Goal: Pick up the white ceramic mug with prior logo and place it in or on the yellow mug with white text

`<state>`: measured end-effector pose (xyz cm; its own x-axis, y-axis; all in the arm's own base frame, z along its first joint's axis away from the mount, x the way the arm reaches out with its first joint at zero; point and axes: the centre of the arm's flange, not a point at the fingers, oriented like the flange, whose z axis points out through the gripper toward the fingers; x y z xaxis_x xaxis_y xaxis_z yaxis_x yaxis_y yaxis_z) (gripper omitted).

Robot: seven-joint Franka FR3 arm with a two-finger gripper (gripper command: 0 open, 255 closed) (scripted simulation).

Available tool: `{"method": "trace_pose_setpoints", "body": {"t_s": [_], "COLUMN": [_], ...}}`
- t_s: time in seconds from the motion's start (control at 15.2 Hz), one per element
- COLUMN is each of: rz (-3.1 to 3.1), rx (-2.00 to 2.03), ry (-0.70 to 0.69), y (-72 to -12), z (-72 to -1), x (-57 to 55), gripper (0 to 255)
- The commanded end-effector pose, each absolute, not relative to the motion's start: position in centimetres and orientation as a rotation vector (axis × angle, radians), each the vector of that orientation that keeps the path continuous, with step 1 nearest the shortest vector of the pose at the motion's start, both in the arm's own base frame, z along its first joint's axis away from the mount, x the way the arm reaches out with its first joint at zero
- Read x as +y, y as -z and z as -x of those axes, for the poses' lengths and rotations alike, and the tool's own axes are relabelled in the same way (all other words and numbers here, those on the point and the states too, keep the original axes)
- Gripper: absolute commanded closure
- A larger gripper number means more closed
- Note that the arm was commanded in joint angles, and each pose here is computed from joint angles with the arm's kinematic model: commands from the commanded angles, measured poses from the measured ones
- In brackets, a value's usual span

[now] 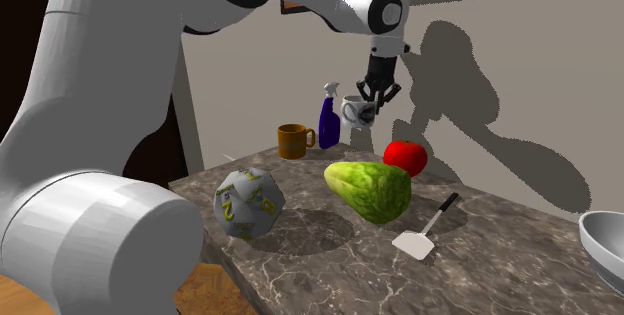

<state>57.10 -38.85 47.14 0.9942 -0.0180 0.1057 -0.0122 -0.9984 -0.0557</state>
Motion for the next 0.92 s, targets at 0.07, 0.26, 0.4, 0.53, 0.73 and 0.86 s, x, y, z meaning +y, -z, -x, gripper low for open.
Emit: {"method": "trace_pose_setpoints", "body": {"t_s": [0.07,0.26,0.4,0.53,0.73,0.86], "rz": [3.082,3.082,3.082,3.082,3.082,3.082], "rx": [0.023,0.023,0.023,0.023,0.023,0.023], "ry": [0.164,0.164,0.164,0.164,0.164,0.164], "y": [-48.7,-50.3,-50.6,-50.7,-50.9,-51.0], "z": [-57.1,-57.1,-57.4,-58.0,-58.8,-59.4], "x": [-38.8,-38.8,-37.5,-34.9,-31.1,-28.5], "gripper": [255,255,255,255,255,255]}}
